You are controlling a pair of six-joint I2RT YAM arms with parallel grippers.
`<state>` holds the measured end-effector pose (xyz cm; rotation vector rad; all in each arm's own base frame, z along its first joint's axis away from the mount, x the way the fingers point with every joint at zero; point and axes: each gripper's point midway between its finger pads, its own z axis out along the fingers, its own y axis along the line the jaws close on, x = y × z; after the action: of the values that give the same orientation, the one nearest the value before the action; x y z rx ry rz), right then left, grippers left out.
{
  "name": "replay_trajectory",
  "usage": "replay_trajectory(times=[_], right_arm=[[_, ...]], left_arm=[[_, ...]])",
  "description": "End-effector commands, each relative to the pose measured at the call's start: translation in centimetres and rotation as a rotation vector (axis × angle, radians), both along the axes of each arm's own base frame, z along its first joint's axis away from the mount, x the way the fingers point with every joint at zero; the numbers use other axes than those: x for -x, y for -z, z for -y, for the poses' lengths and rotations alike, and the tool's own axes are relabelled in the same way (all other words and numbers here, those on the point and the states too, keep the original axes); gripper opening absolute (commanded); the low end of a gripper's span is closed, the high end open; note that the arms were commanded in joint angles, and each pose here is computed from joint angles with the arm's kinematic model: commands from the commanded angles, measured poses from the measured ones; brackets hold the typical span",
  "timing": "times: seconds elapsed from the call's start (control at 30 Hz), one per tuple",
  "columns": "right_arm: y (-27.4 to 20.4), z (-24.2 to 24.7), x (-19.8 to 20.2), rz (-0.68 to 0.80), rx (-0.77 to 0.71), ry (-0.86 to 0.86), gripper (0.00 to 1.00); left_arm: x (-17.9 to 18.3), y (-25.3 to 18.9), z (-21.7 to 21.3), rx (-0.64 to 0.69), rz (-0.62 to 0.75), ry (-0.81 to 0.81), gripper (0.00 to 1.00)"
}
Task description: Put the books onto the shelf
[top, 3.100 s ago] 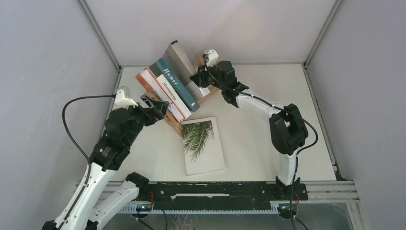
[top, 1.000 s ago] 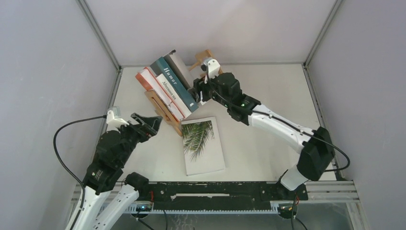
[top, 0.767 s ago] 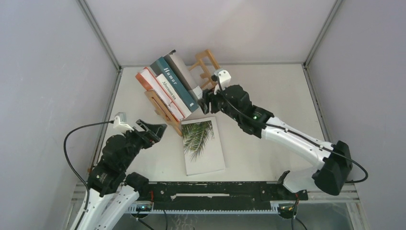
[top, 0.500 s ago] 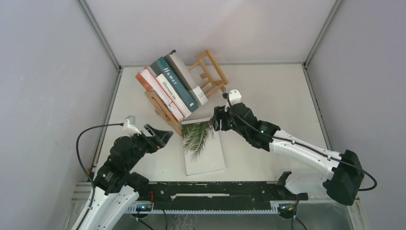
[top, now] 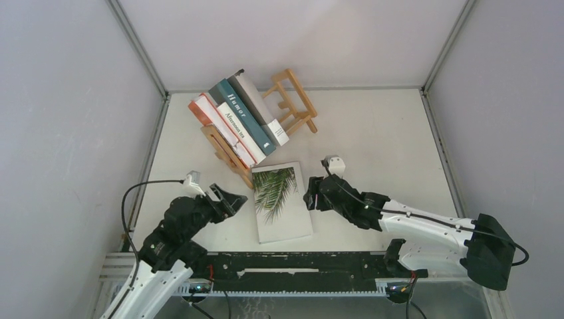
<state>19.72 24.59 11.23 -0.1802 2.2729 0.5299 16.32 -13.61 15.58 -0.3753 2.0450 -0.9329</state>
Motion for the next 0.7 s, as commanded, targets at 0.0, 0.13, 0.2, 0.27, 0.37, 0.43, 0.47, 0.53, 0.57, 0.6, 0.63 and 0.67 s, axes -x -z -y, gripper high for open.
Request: replay_trajectory(times=[0.0,0.13,0.2,0.27,0.37,0.43,0.47,0.53,0.57,0.6,0.63,0.67], right_arm=[[0.2,-0.4,0.4,-0.014,-0.079,0.048,0.67],[1.3,-0.3,0.6,-0.035,-0.077,0.051,0.67],[1.8,-0.4,0.7,-0.044,-0.083,0.049,0.68],[2.4,-0.6,0.8,-0.055,-0.094,0.045,0.67],[3.1,-0.9,1.0,-0.076,-0.114,0.037,0.67],[3.6,-1.2,1.1,-0.09,-0.132,0.029,0.68],[3.8,-1.3,1.2,-0.097,-0.144,0.024,0.68],[4.1,-1.5,1.2,-0.111,-0.169,0.019,0.68],[4.1,-1.7,1.2,-0.113,-0.185,0.014,0.68],[4.3,-1.8,1.1,-0.119,-0.194,0.013,0.68],[4.4,-1.9,1.1,-0.124,-0.202,0.009,0.68],[4.6,-1.9,1.1,-0.129,-0.21,0.005,0.68]], left_arm=[[0.4,1.2,0.9,0.002,-0.026,0.041,0.85],[0.5,2.8,1.3,-0.021,-0.057,0.056,0.85],[0.5,3.4,1.7,-0.025,-0.071,0.067,0.85],[0.6,4.3,2.0,-0.036,-0.087,0.071,0.85],[0.5,5.3,2.4,-0.044,-0.102,0.072,0.85],[0.5,5.9,2.8,-0.045,-0.111,0.079,0.85],[0.5,6.1,3.0,-0.045,-0.116,0.081,0.85],[0.6,6.4,3.4,-0.041,-0.12,0.088,0.85],[0.6,6.5,3.5,-0.041,-0.122,0.088,0.85],[0.5,6.6,3.7,-0.041,-0.123,0.088,0.85],[0.5,6.7,3.8,-0.04,-0.125,0.09,0.85],[0.4,6.8,4.0,-0.039,-0.125,0.091,0.85]])
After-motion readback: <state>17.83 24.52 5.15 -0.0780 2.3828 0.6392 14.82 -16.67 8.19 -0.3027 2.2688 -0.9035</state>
